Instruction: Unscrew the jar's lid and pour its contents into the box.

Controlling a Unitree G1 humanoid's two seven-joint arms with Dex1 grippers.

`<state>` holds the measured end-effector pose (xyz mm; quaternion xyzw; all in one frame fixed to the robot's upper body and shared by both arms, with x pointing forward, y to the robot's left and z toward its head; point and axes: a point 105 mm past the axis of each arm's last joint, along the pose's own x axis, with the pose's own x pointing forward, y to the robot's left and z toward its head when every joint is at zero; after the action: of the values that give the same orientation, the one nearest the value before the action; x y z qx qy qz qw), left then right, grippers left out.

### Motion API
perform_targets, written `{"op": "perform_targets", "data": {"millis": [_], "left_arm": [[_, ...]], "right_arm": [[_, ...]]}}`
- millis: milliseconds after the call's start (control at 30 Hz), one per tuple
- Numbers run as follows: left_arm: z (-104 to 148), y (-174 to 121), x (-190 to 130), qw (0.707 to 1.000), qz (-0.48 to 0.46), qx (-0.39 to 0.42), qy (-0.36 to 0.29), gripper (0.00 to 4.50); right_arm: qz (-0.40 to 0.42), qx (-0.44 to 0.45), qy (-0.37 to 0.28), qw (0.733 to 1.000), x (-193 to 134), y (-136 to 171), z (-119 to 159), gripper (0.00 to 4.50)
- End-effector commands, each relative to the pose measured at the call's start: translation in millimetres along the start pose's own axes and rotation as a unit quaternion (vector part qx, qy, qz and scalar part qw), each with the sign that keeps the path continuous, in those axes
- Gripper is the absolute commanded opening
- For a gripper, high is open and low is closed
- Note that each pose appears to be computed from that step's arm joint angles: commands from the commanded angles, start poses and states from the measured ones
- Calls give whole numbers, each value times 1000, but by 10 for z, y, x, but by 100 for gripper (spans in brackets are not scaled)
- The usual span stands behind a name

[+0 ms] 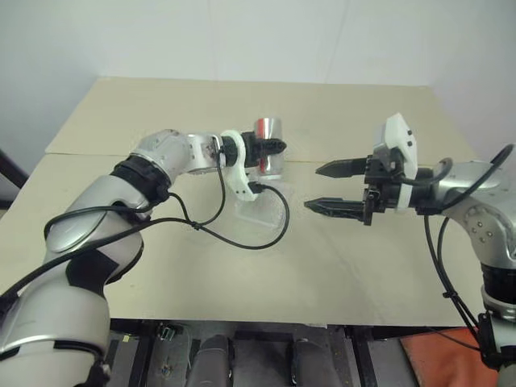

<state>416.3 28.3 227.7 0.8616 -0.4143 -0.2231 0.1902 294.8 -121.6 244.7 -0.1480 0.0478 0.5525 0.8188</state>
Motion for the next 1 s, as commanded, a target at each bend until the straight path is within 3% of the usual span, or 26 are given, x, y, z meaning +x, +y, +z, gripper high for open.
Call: {"op": "perform_targets", "data": {"millis": [33,200,300,400,467,567,633,700,800,867,933,1000], "left_arm": [[-84,26,-76,1000,16,5,18,205],[-113,-26,-137,999,20,-26,39,205],[-165,-58,-186,994,30,-89,63,205],[-246,-107,-263,972,42,-210,94,205],[-369,-191,-370,935,49,-325,131,205],[-491,-338,-537,857,65,-481,172,205],[-468,-423,-594,765,80,-616,170,205],[-423,-496,-674,601,113,-778,147,205],[-350,-563,-835,420,180,-881,122,205],[-213,-659,-895,359,184,-905,138,205],[-35,-662,-928,336,186,-913,139,205],[3,-660,-979,272,233,-923,142,205]], "right_arm": [[3,-21,-21,1000,-18,25,134,446],[9,-19,-21,1000,8,40,118,446],[9,-18,-21,1000,18,33,118,446],[9,-17,-20,1000,17,29,117,446],[8,-15,-19,1000,9,23,114,446],[6,-13,-19,1000,-5,11,109,446],[3,-13,-20,1000,-8,-11,112,446],[0,-14,-21,1000,-8,-25,122,446],[0,-14,-22,1000,-12,-22,120,446],[0,-12,-22,1000,-14,-17,113,446],[-2,-10,-23,1000,-14,-15,107,446],[-1,-8,-25,1000,-12,-12,107,446]]}}
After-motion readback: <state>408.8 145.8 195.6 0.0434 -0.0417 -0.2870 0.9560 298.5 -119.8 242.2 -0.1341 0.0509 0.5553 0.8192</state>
